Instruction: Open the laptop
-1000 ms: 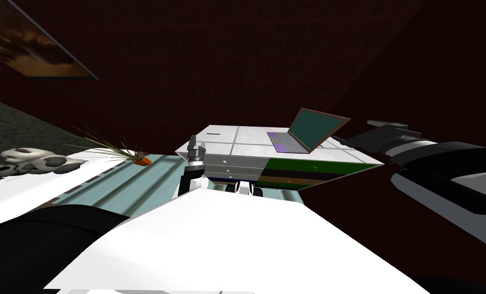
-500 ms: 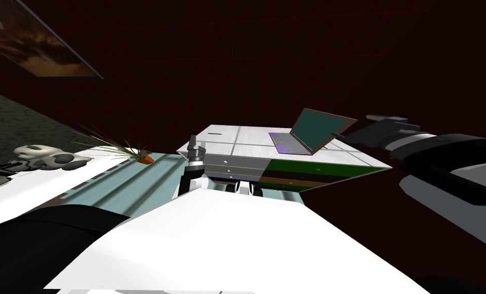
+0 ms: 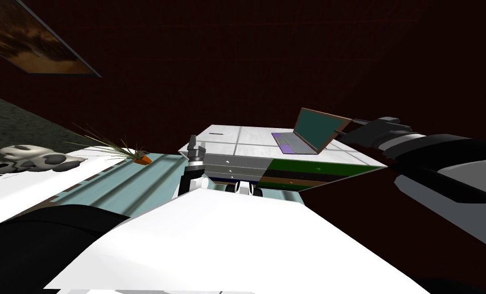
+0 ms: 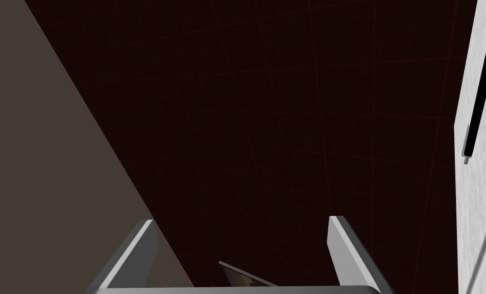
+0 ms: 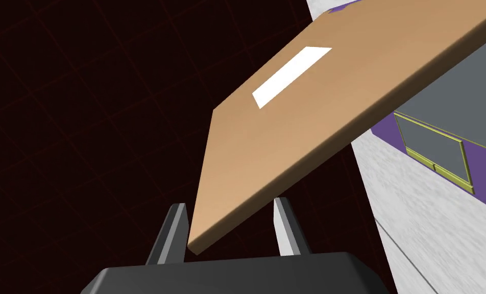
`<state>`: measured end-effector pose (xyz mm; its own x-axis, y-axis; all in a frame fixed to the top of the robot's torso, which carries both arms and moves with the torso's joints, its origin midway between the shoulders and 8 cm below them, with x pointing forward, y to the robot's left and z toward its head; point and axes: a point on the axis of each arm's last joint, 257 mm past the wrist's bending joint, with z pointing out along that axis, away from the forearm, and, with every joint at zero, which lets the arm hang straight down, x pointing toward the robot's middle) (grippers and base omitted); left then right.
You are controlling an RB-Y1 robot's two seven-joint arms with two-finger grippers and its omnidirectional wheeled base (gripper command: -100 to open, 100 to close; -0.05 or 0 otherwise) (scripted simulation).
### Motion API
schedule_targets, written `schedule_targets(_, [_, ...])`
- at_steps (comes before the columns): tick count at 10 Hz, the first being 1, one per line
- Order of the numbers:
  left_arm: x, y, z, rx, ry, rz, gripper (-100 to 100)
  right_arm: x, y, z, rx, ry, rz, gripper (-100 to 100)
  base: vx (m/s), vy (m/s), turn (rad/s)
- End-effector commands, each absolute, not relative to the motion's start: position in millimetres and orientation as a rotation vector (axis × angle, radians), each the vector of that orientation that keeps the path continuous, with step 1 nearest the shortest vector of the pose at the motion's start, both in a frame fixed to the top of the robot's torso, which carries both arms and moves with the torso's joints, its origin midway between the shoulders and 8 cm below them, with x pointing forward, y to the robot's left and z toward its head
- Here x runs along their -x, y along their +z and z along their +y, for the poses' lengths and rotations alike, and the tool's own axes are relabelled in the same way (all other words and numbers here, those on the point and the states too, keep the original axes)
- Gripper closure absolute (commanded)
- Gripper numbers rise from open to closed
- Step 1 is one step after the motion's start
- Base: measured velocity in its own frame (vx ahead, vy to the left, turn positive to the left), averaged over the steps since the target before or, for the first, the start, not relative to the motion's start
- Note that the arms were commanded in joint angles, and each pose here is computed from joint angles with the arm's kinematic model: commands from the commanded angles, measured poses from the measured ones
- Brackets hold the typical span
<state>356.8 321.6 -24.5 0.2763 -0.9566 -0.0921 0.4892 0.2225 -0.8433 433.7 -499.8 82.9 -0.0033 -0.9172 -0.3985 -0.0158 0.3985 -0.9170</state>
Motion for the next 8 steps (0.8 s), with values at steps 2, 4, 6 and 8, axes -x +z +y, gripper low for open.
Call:
schedule_targets(2, [-357,-24,322,0.803,-1.125,0.716,0,-435,77,-490,1.024,-0.998,1.329,100,-0.009,0.042,-0.049])
schedule_targets(4, [-357,-24,322,0.803,-1.125,0.716,0,-436,74,-482,1.085,-1.049,1.287,100,-0.008,0.043,-0.045])
schedule_targets(6, [-357,-24,322,0.803,-1.125,0.716,0,-436,72,-480,1.097,-1.051,1.284,100,-0.010,0.020,-0.036])
schedule_targets(8, [-357,-24,322,0.803,-1.125,0.716,0,-436,61,-475,1.169,-1.121,1.239,100,-0.007,0.021,-0.057])
